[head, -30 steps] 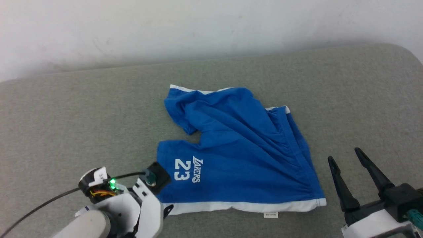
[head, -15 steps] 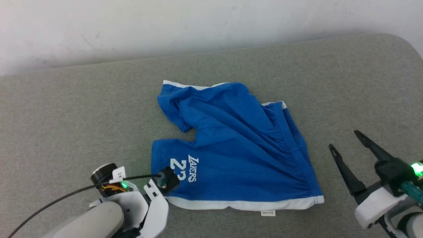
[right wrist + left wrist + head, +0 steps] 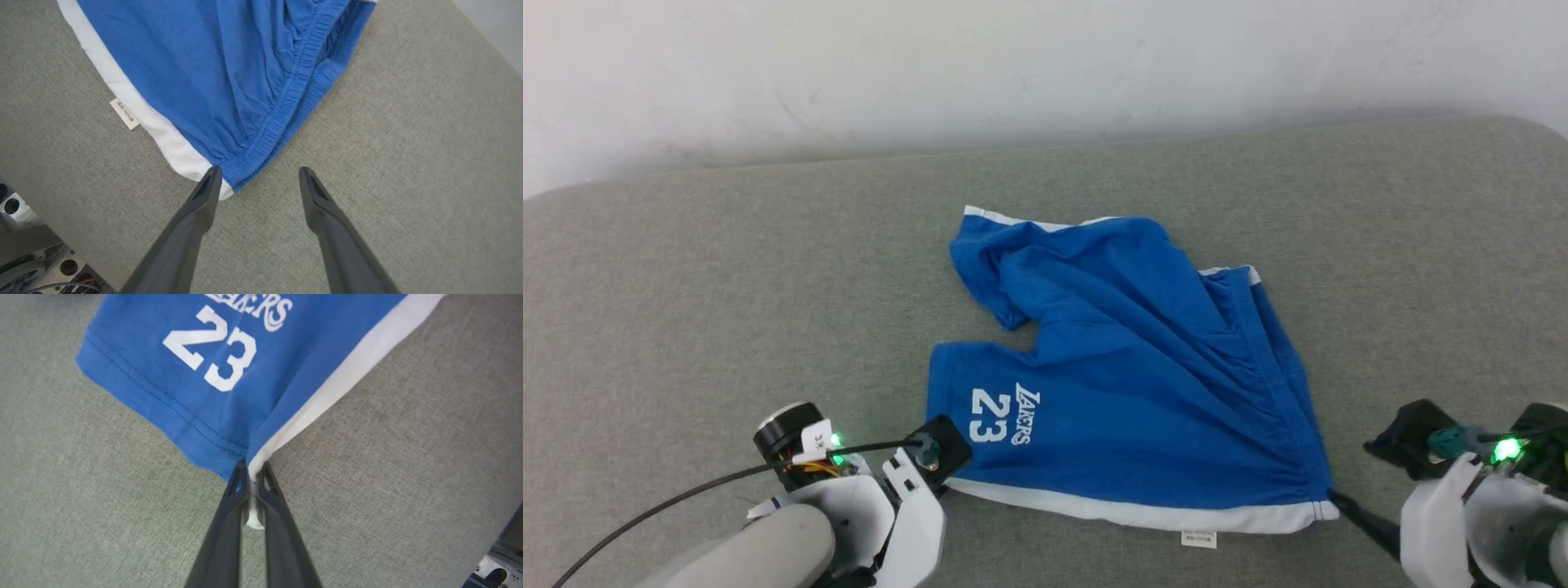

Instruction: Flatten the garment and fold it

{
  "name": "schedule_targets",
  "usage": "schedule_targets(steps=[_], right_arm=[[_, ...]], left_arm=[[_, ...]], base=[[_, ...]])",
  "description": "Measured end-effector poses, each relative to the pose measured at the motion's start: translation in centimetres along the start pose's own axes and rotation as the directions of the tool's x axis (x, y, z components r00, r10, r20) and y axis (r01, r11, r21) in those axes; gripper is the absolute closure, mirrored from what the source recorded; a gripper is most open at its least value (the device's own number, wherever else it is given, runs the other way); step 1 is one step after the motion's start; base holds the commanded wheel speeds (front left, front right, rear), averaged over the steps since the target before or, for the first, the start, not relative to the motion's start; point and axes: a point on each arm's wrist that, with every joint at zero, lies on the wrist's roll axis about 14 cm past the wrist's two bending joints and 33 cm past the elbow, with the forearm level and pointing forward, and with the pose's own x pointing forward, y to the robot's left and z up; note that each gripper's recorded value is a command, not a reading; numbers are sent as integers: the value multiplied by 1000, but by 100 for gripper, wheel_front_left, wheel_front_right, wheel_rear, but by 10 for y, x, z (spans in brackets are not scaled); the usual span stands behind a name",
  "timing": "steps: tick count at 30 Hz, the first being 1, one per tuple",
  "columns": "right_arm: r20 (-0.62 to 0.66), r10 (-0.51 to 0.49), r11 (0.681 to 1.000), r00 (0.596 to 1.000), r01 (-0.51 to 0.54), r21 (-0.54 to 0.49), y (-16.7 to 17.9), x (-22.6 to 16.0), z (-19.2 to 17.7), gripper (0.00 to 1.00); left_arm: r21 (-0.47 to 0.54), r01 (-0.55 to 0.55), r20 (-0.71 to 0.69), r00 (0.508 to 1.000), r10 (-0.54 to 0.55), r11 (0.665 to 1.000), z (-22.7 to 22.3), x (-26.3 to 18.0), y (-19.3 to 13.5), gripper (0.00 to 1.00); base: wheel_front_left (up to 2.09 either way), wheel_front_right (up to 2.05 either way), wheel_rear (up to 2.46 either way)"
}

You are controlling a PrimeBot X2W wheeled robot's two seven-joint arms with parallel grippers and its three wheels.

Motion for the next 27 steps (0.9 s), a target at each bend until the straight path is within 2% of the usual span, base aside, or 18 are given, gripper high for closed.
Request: schedule_targets(steps=[8,14,15,16,19,22,24,27], right_arm=[[-153,88,995,984,-78,70,16,36,-41,0],[-149,154,983,977,-136,124,35,54,-53,0],[-146,160,981,976,-141,134,35,55,-53,10],[-135,160,980,978,-141,139,34,55,-52,100],[-86,154,981,984,-143,130,35,52,-49,100],[40,136,985,990,-140,102,35,46,-27,100],[172,99,989,980,-117,95,25,38,3,100],[329,32,995,944,-60,75,6,20,43,100]], left_arm=[[-17,10,-5,1000,-10,1000,-5,4,-3,100],[-38,11,3,1000,-11,999,-7,5,-4,100],[-40,9,4,1000,-9,999,-8,5,-3,100],[-43,5,11,1000,-5,999,-7,4,-2,100],[-53,-11,56,998,14,999,-1,2,0,100],[-78,-59,151,986,70,995,14,-5,7,100],[-88,-110,215,968,127,990,27,-15,19,100],[-94,-207,302,926,226,974,46,-35,45,100]], base=[[0,0,0],[0,0,0],[0,0,0],[0,0,0],[0,0,0],[0,0,0],[0,0,0],[0,0,0]])
